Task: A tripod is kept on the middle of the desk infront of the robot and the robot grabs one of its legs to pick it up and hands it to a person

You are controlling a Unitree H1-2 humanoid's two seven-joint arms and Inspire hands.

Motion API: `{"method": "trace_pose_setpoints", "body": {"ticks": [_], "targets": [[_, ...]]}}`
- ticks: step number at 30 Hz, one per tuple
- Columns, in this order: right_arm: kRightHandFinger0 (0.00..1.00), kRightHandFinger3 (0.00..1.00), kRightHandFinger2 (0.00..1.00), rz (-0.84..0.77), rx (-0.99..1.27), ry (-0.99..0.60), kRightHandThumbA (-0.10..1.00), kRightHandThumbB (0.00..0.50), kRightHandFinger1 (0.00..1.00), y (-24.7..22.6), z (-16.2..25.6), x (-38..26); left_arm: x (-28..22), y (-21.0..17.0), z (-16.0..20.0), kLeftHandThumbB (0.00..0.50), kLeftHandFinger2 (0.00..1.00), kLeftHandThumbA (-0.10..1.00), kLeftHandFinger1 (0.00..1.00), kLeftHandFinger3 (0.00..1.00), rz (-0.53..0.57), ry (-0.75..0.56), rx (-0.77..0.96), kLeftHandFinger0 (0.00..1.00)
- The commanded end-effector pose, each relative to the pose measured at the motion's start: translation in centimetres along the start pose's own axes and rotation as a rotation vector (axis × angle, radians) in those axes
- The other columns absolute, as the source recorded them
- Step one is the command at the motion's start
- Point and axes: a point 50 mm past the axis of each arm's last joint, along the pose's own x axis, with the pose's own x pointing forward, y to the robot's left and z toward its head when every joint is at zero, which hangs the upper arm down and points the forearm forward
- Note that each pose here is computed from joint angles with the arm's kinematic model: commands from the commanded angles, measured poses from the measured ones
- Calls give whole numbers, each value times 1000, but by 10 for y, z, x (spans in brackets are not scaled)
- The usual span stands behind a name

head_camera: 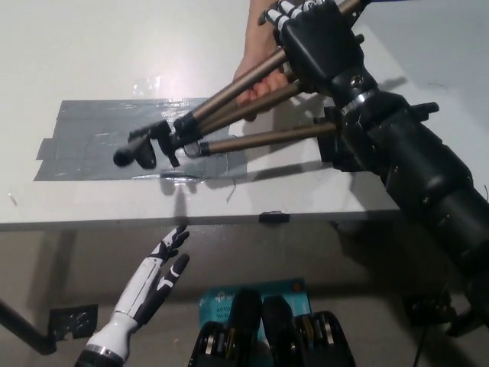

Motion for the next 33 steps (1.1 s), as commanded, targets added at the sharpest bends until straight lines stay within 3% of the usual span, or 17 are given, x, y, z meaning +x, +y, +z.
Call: {"method": "trace_pose_setpoints", "body": {"ticks": [1, 3, 4, 5, 6, 7, 8, 14, 20, 24, 28, 33], "targets": [[0, 669, 715, -102, -24, -33, -100, 218, 264, -27, 7, 35, 9, 9, 13, 105, 1000, 1000, 1000, 1000, -8, -38, 30, 1000], [9, 661, 735, -53, -10, 4, -100, 190, 321, -21, 5, 35, 8, 8, 14, 91, 1000, 1000, 1000, 1000, -10, -43, 27, 1000], [224, 791, 848, 19, 20, 31, 209, 229, 551, -20, 2, 36, 10, 9, 15, 91, 1000, 1000, 1000, 1000, -12, -46, 25, 1000], [233, 705, 750, 27, 23, 33, 246, 234, 536, -20, 2, 37, 10, 9, 15, 91, 1000, 1000, 1000, 1000, -12, -46, 24, 1000], [997, 1000, 1000, 168, 78, 43, 586, 415, 1000, -24, 1, 40, 10, 10, 16, 89, 1000, 1000, 1000, 1000, -11, -51, 31, 1000], [1000, 1000, 1000, 259, 132, 51, 654, 482, 1000, -29, 2, 41, 9, 9, 15, 93, 1000, 1000, 1000, 1000, -11, -51, 31, 1000], [1000, 1000, 1000, 339, 185, 55, 683, 496, 1000, -38, 5, 43, 9, 9, 15, 94, 1000, 1000, 1000, 1000, -12, -50, 32, 1000], [1000, 1000, 1000, 549, 386, -18, 775, 500, 1000, -84, 19, 47, 13, 14, 17, 124, 1000, 1000, 1000, 1000, -12, -45, 53, 1000], [1000, 1000, 1000, 647, 535, -151, 829, 500, 1000, -129, 34, 22, 9, 12, 12, 112, 1000, 1000, 1000, 1000, -34, -44, 46, 1000], [1000, 1000, 1000, 613, 561, -195, 861, 500, 1000, -149, 34, 13, 9, 12, 13, 110, 1000, 1000, 1000, 1000, -36, -49, 55, 1000], [1000, 1000, 1000, 398, 621, -239, 873, 500, 1000, -209, 29, -10, 13, 12, 14, 102, 1000, 1000, 1000, 1000, -34, -65, 67, 1000], [1000, 1000, 1000, 137, 637, -316, 1000, 500, 1000, -255, 28, -73, 14, 11, 16, 92, 1000, 1000, 1000, 1000, -26, -66, 64, 1000]]}}
